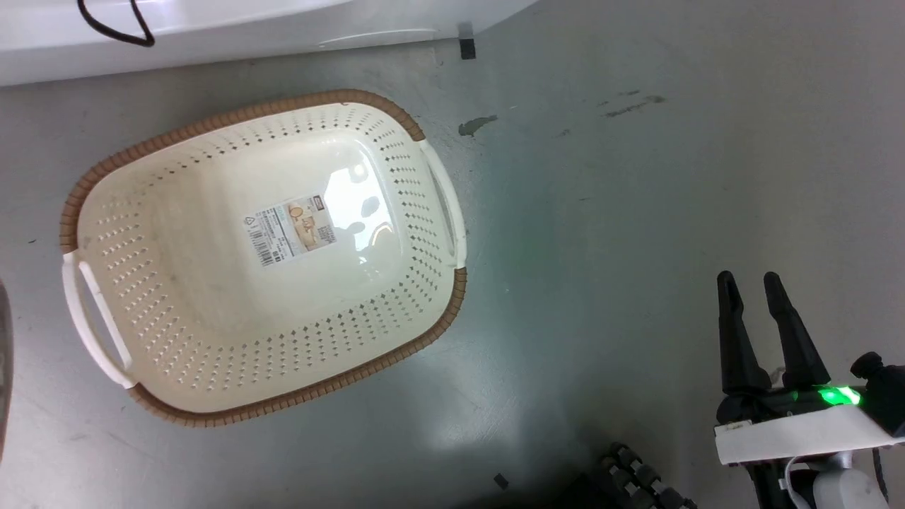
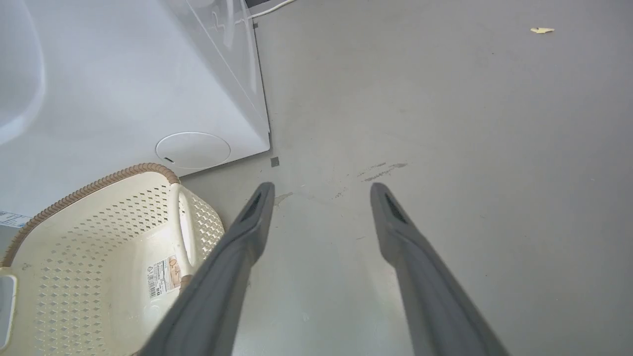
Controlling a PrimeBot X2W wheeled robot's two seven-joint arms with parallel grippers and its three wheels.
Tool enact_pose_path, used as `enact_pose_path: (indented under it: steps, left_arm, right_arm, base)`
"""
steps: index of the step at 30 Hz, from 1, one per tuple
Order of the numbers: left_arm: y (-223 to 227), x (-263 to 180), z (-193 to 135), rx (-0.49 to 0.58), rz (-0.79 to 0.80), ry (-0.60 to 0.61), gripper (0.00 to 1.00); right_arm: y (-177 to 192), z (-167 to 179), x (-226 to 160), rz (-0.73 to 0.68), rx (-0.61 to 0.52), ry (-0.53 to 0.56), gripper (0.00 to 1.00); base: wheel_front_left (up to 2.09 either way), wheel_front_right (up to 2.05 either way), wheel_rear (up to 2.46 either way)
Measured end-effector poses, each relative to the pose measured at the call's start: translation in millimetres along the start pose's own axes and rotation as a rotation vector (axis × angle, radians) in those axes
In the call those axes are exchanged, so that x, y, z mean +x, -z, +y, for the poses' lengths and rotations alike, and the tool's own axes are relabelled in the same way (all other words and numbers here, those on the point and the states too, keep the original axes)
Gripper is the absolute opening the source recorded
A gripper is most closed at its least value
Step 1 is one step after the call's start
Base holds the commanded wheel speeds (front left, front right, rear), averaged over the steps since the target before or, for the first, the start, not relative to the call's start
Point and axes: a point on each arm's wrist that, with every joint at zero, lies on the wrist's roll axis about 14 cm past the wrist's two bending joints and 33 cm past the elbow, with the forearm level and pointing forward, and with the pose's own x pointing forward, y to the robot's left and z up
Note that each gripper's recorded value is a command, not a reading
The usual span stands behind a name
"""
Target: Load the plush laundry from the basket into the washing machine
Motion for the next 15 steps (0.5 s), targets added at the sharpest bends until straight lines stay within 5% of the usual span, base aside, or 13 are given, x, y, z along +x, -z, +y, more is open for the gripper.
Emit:
enact_pose_path:
  steps: [15]
  left_arm:
    - [-22.2,-27.8,-7.4,0.030,0.002,0.032,1.00]
  right_arm:
    - [-18.5,30.8,14.6,-0.067,-0.003,-0.098,1.00]
  base:
    - [0.00,0.00,0.00]
